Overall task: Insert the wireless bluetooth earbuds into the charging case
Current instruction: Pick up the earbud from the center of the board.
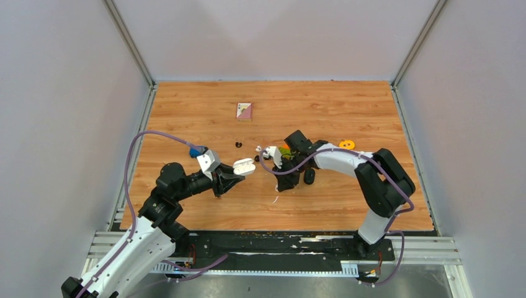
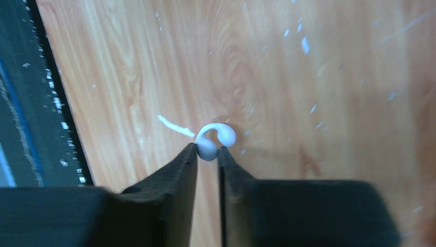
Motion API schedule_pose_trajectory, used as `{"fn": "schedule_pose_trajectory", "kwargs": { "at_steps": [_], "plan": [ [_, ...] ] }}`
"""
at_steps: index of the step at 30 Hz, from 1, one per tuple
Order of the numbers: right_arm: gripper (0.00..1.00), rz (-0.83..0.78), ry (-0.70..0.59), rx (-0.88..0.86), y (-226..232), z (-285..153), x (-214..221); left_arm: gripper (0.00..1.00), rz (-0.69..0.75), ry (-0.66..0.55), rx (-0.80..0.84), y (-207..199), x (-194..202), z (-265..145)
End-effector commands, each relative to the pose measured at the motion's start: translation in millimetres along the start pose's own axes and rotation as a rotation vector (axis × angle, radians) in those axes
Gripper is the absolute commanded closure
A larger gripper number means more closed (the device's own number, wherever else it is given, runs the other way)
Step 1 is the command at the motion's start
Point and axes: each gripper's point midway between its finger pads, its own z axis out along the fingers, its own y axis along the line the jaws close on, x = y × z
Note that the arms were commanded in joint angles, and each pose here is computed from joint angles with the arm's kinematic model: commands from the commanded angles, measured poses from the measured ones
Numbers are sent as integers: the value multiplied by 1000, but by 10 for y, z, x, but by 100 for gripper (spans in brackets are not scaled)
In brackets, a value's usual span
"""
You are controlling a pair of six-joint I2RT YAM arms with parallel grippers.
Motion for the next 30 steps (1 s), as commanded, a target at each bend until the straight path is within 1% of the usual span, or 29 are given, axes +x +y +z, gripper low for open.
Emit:
{"fn": "schedule_pose_trajectory", "kwargs": {
  "at_steps": [1,3,5,7,9,11,14,15,17,18,19,20,22,24,27,30],
  "plan": [
    [71,106,-116,64,103,-138,-122,100,13,-36,17,-22,-100,21],
    [66,111,-132,-13,255,-150,-156,100,13,-33,18,-21,-93,25],
    [65,125,-106,-96,381,-195,-217,100,11,-31,17,-17,-88,27],
    [67,118,-47,-102,366,-308,-262,100,9,-28,15,-12,-81,29],
    [71,78,-41,-96,280,-434,-297,100,10,-30,14,-10,-88,29],
    [72,-29,-73,-81,182,-580,-363,100,10,-30,12,-7,-89,29],
    [72,-296,-77,-78,146,-691,-349,100,11,-32,7,-1,-95,25],
    [74,-375,-74,-71,129,-696,-337,100,12,-32,1,7,-96,23],
    [78,-460,-45,-44,94,-660,-337,100,14,-32,-9,24,-95,20],
    [80,-461,-25,-27,70,-623,-352,100,14,-31,-12,28,-94,18],
    [82,-436,-5,-9,46,-586,-368,100,15,-30,-15,34,-94,16],
    [83,-378,8,4,35,-546,-379,100,16,-30,-20,43,-93,13],
    [85,-185,19,10,56,-475,-381,100,20,-28,-30,57,-92,8],
    [86,-21,29,-24,154,-427,-326,100,20,-29,-34,63,-92,5],
    [84,138,33,-24,265,-403,-206,100,20,-29,-34,64,-93,7],
    [79,222,44,30,291,-414,-54,100,20,-26,-37,72,-89,10]
  ]
}}
